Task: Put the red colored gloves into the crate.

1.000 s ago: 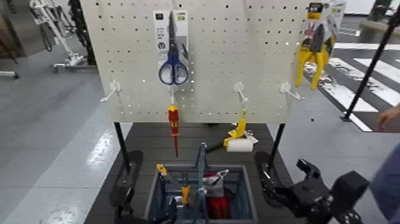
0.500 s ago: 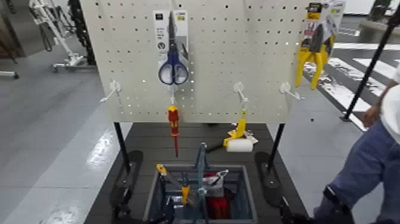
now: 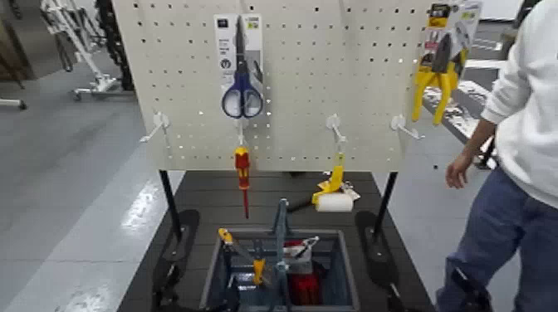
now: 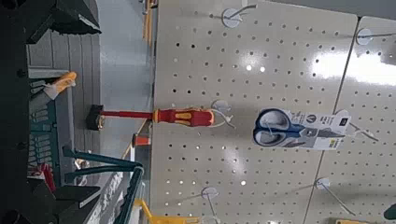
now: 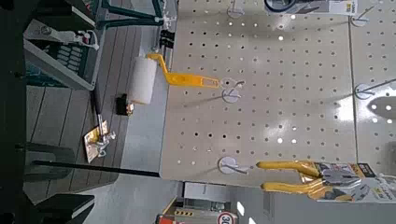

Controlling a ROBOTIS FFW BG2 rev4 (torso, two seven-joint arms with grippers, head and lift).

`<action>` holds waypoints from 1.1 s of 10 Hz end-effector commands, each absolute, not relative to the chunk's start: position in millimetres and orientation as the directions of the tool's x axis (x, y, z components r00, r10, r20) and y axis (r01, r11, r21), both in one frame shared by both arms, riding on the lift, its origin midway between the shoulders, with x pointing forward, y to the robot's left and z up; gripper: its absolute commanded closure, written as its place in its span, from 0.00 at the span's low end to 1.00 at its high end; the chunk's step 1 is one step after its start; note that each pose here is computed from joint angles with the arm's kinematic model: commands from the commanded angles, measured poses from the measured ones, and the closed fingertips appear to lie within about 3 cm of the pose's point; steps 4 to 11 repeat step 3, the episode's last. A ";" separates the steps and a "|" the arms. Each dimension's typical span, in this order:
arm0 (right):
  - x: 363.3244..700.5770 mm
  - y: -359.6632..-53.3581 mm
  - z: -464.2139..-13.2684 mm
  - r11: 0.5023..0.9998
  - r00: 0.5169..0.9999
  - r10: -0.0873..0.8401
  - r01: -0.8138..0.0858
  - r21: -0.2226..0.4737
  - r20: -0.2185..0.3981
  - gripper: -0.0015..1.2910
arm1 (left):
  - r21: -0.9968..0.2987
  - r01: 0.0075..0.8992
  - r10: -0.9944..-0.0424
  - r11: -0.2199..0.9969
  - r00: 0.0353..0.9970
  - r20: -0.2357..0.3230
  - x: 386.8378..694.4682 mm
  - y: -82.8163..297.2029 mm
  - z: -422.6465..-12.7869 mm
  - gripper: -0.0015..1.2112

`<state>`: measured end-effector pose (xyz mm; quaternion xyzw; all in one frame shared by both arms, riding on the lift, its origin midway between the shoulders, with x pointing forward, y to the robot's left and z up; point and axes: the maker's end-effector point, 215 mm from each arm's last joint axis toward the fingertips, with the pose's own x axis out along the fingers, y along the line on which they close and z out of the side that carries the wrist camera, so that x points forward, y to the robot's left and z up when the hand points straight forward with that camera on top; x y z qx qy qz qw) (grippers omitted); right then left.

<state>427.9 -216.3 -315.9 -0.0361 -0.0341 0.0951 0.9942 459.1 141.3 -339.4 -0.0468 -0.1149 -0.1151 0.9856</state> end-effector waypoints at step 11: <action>429.1 -219.0 -316.6 0.981 0.983 0.177 -0.172 -0.088 0.051 0.00 | -0.070 0.238 -0.216 0.969 0.947 0.237 459.7 139.1 -339.2 0.08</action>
